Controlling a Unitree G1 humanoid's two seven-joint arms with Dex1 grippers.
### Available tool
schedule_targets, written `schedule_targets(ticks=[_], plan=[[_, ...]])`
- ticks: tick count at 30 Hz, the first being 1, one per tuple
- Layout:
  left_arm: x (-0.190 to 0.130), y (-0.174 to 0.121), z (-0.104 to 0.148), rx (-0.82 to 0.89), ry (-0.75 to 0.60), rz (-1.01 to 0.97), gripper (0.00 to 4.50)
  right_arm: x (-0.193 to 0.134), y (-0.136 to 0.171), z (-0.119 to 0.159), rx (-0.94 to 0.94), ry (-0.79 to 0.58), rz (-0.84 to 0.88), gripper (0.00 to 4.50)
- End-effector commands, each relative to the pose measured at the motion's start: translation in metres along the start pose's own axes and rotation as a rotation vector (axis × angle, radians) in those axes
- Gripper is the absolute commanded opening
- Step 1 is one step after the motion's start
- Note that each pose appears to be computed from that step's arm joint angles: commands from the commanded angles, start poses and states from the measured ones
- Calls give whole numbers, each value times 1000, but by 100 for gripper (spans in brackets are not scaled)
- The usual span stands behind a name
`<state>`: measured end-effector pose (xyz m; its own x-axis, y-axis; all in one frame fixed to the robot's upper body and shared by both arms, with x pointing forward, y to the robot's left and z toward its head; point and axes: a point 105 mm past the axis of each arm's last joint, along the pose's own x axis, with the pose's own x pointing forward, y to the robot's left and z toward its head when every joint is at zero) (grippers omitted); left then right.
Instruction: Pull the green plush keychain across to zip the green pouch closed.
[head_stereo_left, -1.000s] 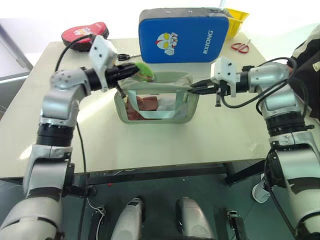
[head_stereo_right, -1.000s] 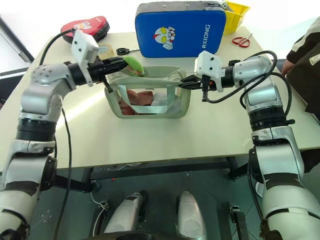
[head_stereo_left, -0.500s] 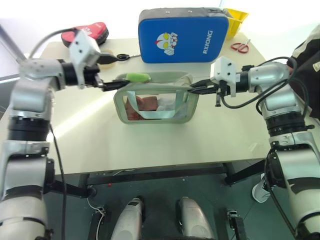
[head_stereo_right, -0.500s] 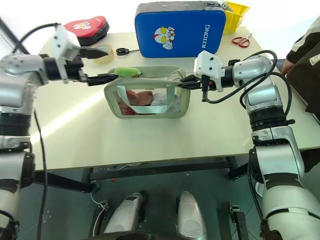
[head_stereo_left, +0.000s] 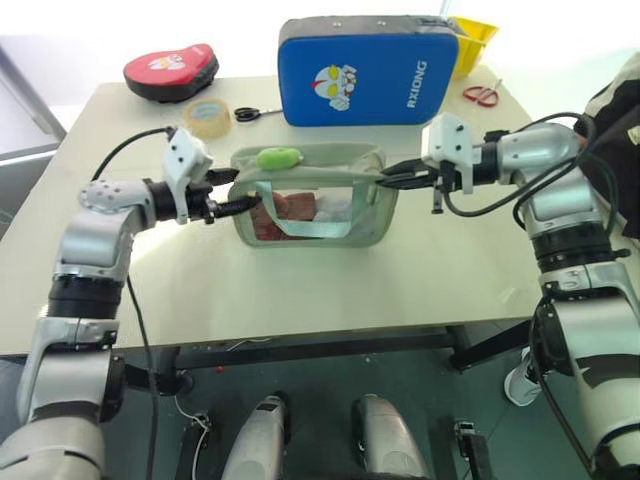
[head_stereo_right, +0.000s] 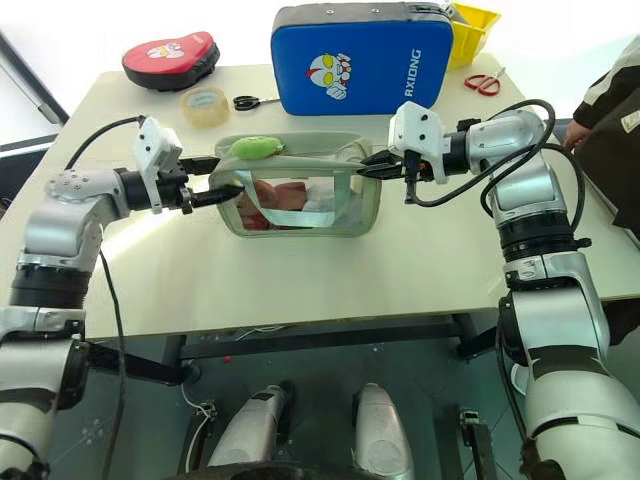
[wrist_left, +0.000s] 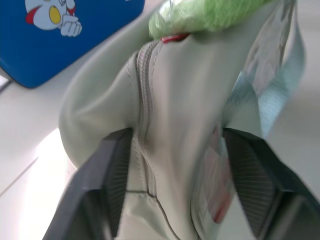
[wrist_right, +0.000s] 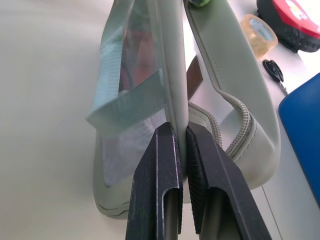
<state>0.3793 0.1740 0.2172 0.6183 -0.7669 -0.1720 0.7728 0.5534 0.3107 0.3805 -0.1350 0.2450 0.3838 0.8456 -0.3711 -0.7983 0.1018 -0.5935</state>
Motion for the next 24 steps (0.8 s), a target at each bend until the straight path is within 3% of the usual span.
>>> schedule_targets(ticks=[1, 3, 7, 10, 16, 21, 24], plan=[[-9, 4, 10, 54, -9, 13, 94, -7, -7, 12, -44, -8, -21, 0], [-11, 3, 8, 55, 0, 7, 6, -7, -7, 12, -46, -6, -24, 0], [-16, 1, 15, 49, 1, -4, 6, -5, -11, 15, -53, -11, -54, 0], [-20, -7, 16, 44, 12, -28, 0, -3, -12, 21, -36, -31, -43, 115], [-24, -10, 9, 42, 33, -12, 0, 6, -20, 59, -74, -140, -56, 415], [-25, -9, 5, 46, 45, -2, 0, 42, -13, 114, -88, -320, -45, 415], [-25, -7, 2, 54, 54, 7, 0, 68, -7, 132, -94, -365, -43, 415]])
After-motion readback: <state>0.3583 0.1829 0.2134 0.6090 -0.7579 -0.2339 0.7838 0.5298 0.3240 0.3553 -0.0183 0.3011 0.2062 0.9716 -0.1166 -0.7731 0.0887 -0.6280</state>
